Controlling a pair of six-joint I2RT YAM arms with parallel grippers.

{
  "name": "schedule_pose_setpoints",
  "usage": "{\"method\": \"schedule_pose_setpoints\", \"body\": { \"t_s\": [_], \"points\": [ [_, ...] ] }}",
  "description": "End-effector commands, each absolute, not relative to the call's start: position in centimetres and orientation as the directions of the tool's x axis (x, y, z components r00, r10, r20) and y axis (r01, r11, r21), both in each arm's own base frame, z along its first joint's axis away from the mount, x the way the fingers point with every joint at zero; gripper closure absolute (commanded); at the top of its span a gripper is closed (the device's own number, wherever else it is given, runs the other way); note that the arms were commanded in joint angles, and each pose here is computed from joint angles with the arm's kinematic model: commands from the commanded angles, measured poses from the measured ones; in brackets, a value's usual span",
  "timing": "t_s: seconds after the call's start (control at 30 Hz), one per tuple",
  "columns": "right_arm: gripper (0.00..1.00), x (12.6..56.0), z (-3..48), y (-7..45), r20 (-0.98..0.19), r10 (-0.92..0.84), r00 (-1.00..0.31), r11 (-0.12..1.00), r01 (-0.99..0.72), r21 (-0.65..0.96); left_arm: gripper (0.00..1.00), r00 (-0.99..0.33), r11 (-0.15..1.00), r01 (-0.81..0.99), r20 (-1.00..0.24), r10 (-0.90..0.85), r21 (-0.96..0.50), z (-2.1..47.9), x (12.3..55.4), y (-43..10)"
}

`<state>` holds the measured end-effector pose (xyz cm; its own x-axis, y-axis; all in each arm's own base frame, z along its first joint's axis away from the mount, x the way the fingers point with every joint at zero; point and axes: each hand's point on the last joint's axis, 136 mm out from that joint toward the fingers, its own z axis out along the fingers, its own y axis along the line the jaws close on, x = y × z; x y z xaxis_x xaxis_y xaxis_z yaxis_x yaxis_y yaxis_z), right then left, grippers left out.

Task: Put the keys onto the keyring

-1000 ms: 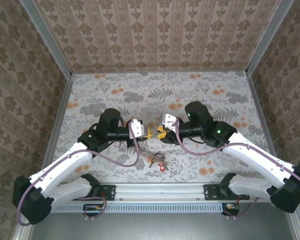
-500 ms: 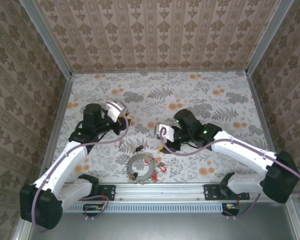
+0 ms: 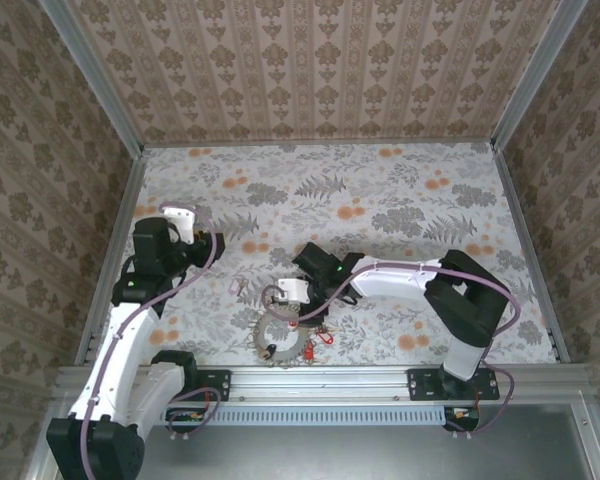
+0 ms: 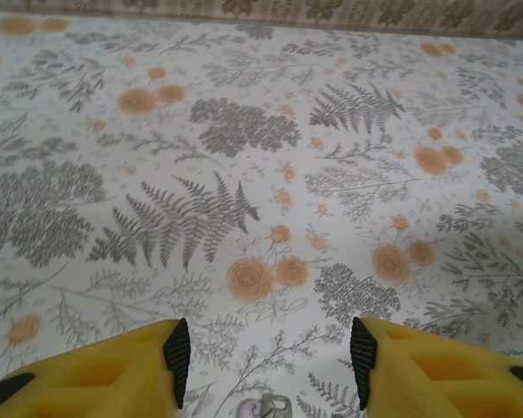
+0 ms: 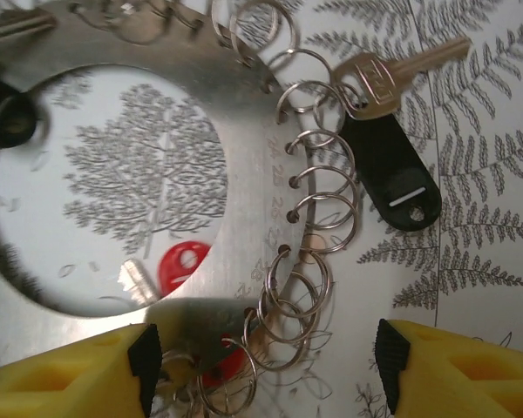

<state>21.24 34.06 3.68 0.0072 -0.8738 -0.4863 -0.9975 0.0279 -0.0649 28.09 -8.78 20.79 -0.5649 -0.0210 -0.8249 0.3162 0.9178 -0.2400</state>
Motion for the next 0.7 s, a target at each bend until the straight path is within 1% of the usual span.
{"method": "schedule_pose_setpoints", "body": {
  "t_s": [0.0,0.17,0.27,0.37,0.5,0.6,0.63,0.67],
  "points": [
    [0.31,23.4,3.3,34.3,-0.456,-0.887,-0.076,0.139,-0.985,-0.107,0.45,-0.623,0.933,0.232,-0.779,-0.075,-0.275,19.1,27.2,-7.8],
    [0.31,24.5,2.9,34.1,-0.429,-0.873,-0.233,0.303,-0.948,-0.101,0.44,-0.629,0.934,0.215,-0.772,-0.090,-0.284,18.5,26.9,-7.5],
    [0.31,25.4,2.4,32.6,-0.389,-0.872,-0.299,0.382,-0.911,-0.157,0.43,-0.627,0.937,0.202,-0.772,-0.098,-0.283,18.3,26.8,-7.3],
    [0.31,26.6,1.5,29.9,-0.317,-0.890,-0.326,0.409,-0.879,-0.244,0.43,-0.630,0.938,0.201,-0.771,-0.097,-0.283,18.0,26.6,-7.2],
    [0.32,29.2,3.3,28.0,-0.359,-0.846,-0.395,0.492,-0.837,-0.240,0.43,-0.630,0.933,0.227,-0.773,-0.079,-0.281,18.0,26.4,-7.5],
    [0.32,31.5,4.3,25.8,-0.352,-0.826,-0.441,0.539,-0.801,-0.259,0.43,-0.628,0.932,0.231,-0.775,-0.077,-0.281,18.1,26.2,-7.6],
    [0.32,32.1,4.5,25.3,-0.350,-0.826,-0.441,0.540,-0.797,-0.270,0.43,-0.628,0.931,0.230,-0.774,-0.080,-0.283,18.0,26.1,-7.6],
    [0.33,32.4,4.9,25.1,-0.359,-0.837,-0.412,0.517,-0.811,-0.274,0.43,-0.632,0.931,0.225,-0.770,-0.086,-0.289,17.9,26.0,-7.5]
  ]
}}
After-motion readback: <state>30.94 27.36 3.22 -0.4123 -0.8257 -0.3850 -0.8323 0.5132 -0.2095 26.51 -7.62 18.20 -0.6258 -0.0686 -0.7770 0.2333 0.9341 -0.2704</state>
